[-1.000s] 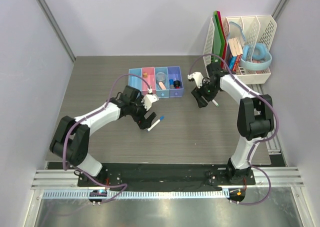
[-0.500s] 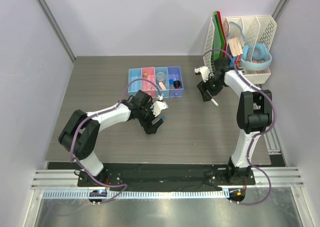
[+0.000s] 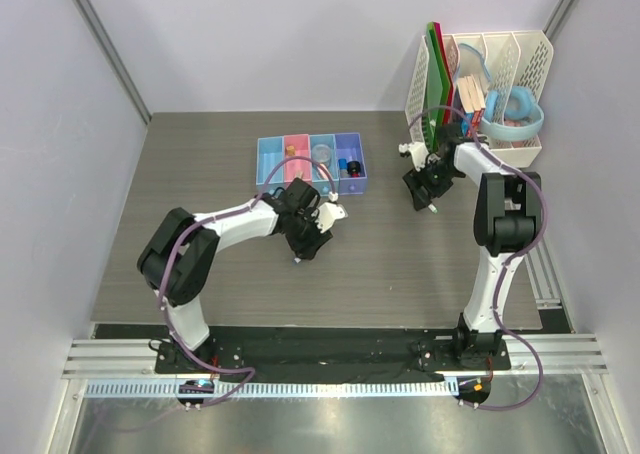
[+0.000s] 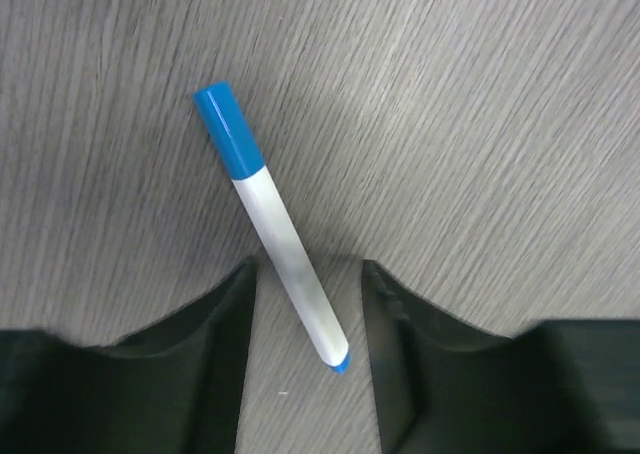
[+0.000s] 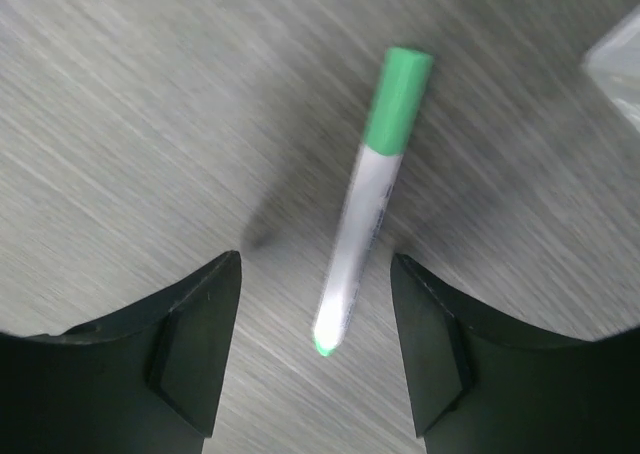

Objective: Sort the stationery into containers
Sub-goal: Pick up the pen from the center of the board.

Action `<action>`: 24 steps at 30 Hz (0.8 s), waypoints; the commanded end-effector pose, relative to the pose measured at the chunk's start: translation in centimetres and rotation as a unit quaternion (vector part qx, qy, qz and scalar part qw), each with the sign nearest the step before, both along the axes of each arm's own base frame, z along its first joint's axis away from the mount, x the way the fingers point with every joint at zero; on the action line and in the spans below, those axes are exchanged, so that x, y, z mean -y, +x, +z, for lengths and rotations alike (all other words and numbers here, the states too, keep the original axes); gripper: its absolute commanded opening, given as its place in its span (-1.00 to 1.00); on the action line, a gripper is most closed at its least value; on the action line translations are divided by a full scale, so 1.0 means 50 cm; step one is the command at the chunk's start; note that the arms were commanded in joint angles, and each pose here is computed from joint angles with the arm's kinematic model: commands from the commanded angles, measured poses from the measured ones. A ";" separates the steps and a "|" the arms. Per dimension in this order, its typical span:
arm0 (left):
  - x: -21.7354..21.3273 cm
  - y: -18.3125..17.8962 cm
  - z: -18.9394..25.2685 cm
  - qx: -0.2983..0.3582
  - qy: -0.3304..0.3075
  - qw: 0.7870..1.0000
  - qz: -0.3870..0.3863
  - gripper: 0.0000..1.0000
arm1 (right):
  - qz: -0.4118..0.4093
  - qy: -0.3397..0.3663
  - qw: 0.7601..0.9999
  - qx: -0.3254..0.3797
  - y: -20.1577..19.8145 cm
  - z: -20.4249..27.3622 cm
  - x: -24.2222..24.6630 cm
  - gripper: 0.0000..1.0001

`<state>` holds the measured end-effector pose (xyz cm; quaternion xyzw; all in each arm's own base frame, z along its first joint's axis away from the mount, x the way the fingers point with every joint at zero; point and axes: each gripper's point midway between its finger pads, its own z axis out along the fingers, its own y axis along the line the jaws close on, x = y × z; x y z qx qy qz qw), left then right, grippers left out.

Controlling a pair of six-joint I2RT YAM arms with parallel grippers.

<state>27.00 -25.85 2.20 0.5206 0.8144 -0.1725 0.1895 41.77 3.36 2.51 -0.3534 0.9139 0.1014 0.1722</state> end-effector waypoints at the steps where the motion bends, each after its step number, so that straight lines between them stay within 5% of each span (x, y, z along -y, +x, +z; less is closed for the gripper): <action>1: -0.002 -0.020 -0.015 -0.027 0.024 0.999 -0.006 -0.28 | -0.008 0.009 1.000 0.015 0.027 0.001 0.035 0.32; 7: -0.002 -0.023 -0.018 -0.032 0.030 0.999 -0.009 -1.00 | -0.015 0.000 1.000 -0.009 0.010 -0.031 0.048 0.24; 19: -0.011 0.042 0.124 0.064 -0.017 0.997 0.045 -1.00 | -0.007 -0.018 0.998 -0.061 -0.061 -0.102 0.037 0.11; 24: -0.058 0.132 0.237 0.145 -0.052 0.980 0.129 -1.00 | 0.009 -0.032 0.996 -0.081 -0.090 -0.133 0.010 -0.34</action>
